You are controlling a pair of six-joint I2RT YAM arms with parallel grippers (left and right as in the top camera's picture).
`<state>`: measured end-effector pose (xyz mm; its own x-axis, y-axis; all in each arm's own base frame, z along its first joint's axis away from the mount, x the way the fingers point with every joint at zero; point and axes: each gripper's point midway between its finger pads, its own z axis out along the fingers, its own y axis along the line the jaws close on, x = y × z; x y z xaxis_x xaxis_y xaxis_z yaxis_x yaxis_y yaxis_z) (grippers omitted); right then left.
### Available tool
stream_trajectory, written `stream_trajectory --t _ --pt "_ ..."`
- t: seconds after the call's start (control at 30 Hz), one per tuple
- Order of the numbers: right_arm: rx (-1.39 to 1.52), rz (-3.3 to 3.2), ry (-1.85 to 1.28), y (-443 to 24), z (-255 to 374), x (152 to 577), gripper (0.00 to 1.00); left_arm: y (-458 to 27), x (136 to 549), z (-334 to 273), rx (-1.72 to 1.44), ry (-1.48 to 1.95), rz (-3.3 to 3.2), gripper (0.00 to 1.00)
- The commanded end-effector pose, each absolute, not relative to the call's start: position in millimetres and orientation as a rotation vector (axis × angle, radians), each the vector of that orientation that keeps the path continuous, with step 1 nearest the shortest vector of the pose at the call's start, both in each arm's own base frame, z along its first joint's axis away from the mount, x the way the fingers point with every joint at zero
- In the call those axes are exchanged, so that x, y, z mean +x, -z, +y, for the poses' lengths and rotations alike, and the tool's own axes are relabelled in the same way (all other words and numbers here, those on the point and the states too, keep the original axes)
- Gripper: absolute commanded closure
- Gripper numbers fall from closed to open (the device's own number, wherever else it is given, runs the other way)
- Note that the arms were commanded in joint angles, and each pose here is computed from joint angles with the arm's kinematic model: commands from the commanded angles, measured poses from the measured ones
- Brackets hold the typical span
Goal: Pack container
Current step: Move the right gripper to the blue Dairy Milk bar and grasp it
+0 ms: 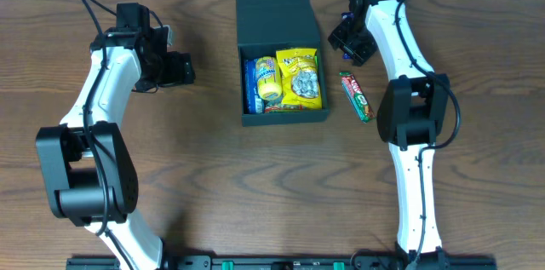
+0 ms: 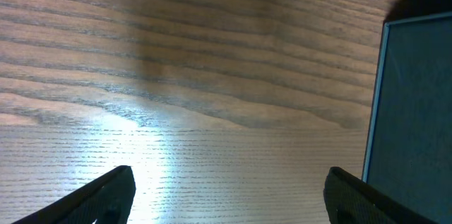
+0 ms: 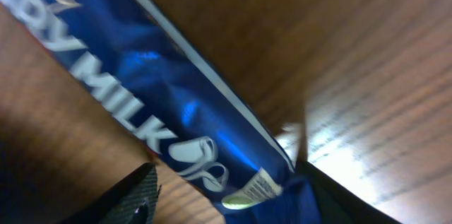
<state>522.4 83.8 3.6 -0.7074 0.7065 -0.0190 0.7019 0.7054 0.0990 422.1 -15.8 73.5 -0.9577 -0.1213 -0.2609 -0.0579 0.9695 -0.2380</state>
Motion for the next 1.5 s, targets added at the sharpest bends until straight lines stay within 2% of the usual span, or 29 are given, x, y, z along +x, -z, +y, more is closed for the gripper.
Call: stream_trajectory --t 0.0,0.1,0.27,0.4,0.53,0.73,1.03,1.17,1.47 --pt "1.180 2.839 -0.040 2 67 522 0.39 -89 427 -15 -0.133 0.334 2.807 0.13" --pt "1.151 2.826 -0.025 -1 60 526 0.39 -89 427 -15 -0.133 0.334 2.807 0.13" --pt "0.995 2.880 -0.019 -5 56 528 0.28 -89 426 -15 -0.134 0.334 2.809 0.13" --pt "0.741 2.952 -0.006 -5 57 528 0.29 -89 426 -15 -0.134 0.334 2.809 0.13" --pt "0.618 2.973 -0.004 -5 56 530 0.25 -89 426 -15 -0.134 0.334 2.809 0.13" --pt "0.235 2.978 0.001 -7 58 542 0.21 -89 426 -15 -0.135 0.334 2.809 0.13" --pt "0.031 2.936 -0.002 -9 63 555 0.28 -89 426 -15 -0.146 0.336 2.809 0.13" --pt "0.009 2.933 -0.003 -9 65 555 0.36 -89 426 -15 -0.146 0.336 2.809 0.13" --pt "-0.019 2.948 -0.008 -2 68 552 0.40 -89 426 -15 -0.157 0.338 2.809 0.13"
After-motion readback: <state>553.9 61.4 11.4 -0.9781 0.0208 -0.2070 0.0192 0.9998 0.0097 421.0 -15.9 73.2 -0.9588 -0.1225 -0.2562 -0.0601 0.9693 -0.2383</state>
